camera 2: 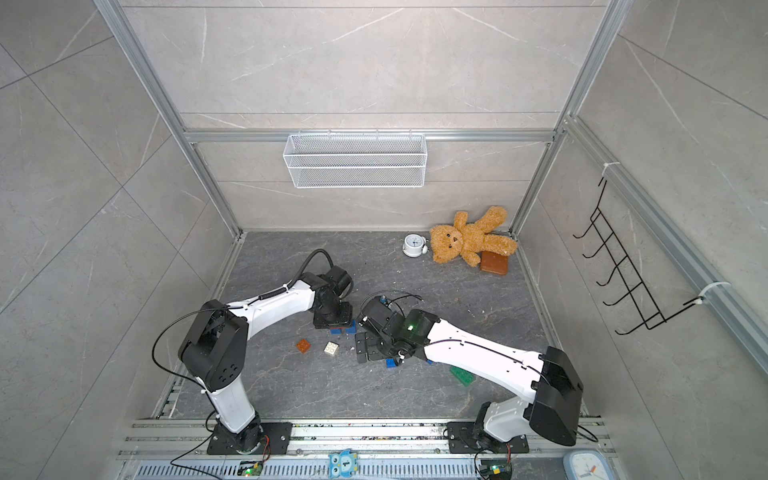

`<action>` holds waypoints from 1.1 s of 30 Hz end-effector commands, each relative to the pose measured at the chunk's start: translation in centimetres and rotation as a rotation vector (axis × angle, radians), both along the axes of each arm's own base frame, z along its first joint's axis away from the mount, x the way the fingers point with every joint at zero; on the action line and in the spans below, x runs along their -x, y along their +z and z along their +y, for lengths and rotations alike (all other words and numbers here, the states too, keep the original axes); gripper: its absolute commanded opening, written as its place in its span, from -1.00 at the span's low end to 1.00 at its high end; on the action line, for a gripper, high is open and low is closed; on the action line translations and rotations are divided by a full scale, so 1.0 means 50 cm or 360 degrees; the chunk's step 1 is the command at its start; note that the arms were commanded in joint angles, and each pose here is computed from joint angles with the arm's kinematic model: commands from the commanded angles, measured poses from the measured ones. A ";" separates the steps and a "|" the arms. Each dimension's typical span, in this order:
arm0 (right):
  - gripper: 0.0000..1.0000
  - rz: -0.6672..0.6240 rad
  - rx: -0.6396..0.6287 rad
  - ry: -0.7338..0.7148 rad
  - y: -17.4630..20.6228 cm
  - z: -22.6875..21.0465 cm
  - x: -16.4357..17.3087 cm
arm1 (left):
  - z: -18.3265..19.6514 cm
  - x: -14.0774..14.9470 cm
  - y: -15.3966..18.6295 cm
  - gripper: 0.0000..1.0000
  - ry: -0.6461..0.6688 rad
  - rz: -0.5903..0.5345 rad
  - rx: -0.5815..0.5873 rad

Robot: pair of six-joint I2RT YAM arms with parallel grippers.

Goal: Assemble the letter h with lego
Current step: Assemble the lego brick with the lego brick.

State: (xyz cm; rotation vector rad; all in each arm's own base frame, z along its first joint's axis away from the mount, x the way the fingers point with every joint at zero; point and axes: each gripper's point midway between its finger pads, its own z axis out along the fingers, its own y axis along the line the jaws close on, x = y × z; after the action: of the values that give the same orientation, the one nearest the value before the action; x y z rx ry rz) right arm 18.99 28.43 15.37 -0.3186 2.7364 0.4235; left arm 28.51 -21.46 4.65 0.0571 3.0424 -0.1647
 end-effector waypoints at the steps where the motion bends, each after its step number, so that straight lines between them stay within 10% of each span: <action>1: 1.00 -0.0009 0.0012 -0.0021 0.004 -0.008 0.005 | 0.103 0.085 -0.114 -0.41 -0.0018 0.0278 -0.0398; 33: 1.00 -0.0035 0.0006 -0.0021 0.021 -0.007 0.001 | 0.086 0.038 -0.058 0.46 -0.0030 0.0154 -0.0390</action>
State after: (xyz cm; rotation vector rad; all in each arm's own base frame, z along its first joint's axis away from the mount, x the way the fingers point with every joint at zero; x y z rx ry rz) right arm 18.98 28.42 15.37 -0.3218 2.7317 0.4158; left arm 28.94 -21.43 5.37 0.0716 3.0309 -0.1237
